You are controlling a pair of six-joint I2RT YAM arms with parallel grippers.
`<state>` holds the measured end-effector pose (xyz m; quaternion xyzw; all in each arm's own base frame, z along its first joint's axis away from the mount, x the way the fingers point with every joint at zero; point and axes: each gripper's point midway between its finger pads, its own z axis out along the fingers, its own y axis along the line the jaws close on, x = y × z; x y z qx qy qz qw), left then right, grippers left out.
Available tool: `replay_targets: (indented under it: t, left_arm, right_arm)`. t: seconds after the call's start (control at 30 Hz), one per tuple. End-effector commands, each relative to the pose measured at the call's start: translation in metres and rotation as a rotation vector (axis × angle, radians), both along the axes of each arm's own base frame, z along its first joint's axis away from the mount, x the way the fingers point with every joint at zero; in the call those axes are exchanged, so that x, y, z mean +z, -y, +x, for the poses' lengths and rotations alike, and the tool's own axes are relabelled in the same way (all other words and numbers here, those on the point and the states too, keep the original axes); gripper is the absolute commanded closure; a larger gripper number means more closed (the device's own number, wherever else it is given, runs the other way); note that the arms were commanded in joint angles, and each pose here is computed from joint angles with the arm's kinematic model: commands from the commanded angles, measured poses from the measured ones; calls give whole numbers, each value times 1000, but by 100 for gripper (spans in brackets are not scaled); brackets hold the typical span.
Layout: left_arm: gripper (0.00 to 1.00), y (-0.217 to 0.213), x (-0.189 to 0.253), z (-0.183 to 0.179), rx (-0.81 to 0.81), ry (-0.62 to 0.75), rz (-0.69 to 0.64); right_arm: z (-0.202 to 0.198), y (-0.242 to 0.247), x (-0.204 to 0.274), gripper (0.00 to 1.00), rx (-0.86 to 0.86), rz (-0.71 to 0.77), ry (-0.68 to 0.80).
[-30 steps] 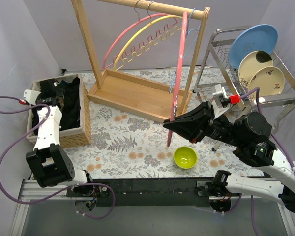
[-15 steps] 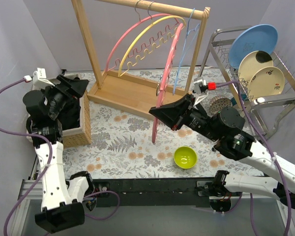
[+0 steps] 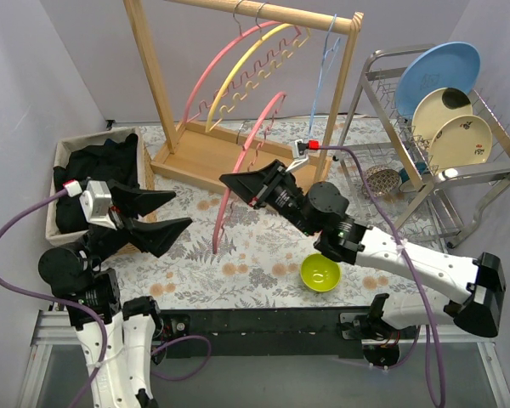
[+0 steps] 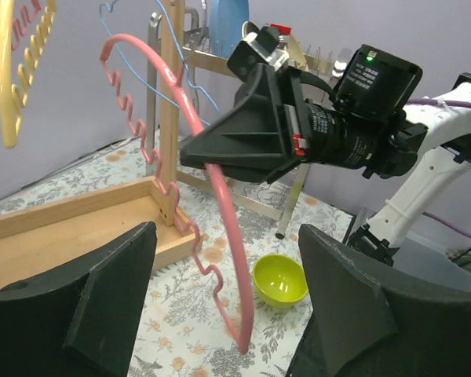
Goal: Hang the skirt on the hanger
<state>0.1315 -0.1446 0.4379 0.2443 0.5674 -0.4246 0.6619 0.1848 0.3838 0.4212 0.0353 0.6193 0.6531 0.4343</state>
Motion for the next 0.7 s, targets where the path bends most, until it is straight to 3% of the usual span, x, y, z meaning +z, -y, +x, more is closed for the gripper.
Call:
replay_targets:
  t: [0.0,0.3,0.67]
  left_arm:
    - [26,-1,-28,8,-8,-28,22]
    - [26,-17,-65,50,78,-24,51]
    - [36,-6,-96,82,35,-86,19]
  right_arm:
    - [19,1,30,99,-99,218,-66]
    - [47,-22,32,99,-205,309,-120]
    - [67,-27,23,99,-283,379,-184]
